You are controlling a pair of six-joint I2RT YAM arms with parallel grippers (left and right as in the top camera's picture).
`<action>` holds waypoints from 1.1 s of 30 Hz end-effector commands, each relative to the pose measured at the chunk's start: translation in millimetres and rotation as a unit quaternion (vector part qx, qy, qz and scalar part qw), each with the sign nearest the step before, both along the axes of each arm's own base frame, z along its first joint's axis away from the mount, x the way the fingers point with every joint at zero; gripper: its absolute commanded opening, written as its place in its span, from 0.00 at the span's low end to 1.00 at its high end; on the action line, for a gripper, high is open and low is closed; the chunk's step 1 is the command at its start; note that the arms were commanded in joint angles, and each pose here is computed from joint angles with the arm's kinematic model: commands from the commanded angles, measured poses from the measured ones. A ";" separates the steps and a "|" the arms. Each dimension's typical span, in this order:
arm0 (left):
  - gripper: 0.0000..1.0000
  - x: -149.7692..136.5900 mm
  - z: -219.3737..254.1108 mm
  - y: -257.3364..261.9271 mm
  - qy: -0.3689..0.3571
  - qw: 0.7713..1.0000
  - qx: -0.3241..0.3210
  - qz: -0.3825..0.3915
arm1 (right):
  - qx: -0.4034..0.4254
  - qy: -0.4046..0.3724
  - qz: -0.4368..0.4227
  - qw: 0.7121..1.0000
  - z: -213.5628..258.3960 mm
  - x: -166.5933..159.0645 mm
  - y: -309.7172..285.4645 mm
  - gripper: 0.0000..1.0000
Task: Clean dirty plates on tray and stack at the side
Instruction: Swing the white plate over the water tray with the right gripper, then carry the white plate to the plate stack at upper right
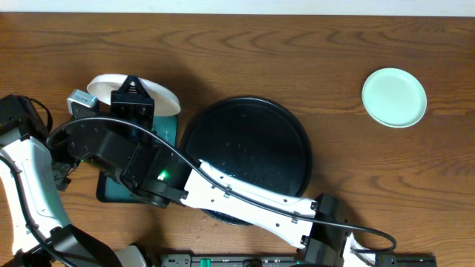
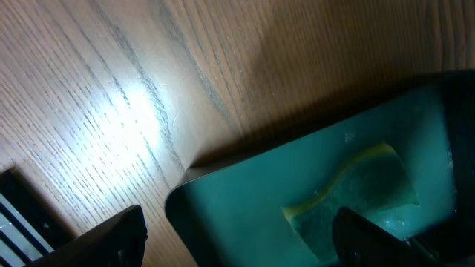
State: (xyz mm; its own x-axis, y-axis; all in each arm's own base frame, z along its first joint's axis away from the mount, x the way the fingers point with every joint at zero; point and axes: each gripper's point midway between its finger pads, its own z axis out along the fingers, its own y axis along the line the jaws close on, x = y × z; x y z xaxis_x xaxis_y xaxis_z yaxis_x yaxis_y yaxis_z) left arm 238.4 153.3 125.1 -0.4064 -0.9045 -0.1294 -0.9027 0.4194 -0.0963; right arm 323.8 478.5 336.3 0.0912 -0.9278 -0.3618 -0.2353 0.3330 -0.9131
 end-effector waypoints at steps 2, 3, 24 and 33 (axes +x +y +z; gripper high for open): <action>0.81 1.7 4.9 2.9 -0.004 1.000 0.002 0.004 | 0.047 0.027 -0.017 0.998 -9.1 0.8 -4.2 0.01; 0.81 1.4 4.8 2.7 -0.004 1.000 0.002 0.004 | 0.054 0.024 -0.037 0.998 -9.0 0.4 -10.6 0.01; 0.81 3.0 4.9 1.2 -0.007 1.000 -0.002 0.004 | 0.421 0.564 -0.144 0.696 -130.9 49.5 -81.2 0.01; 0.81 13.5 2.2 -16.8 -0.014 0.999 -0.014 -0.027 | 0.502 0.578 -0.254 0.591 -130.8 119.9 -225.6 0.01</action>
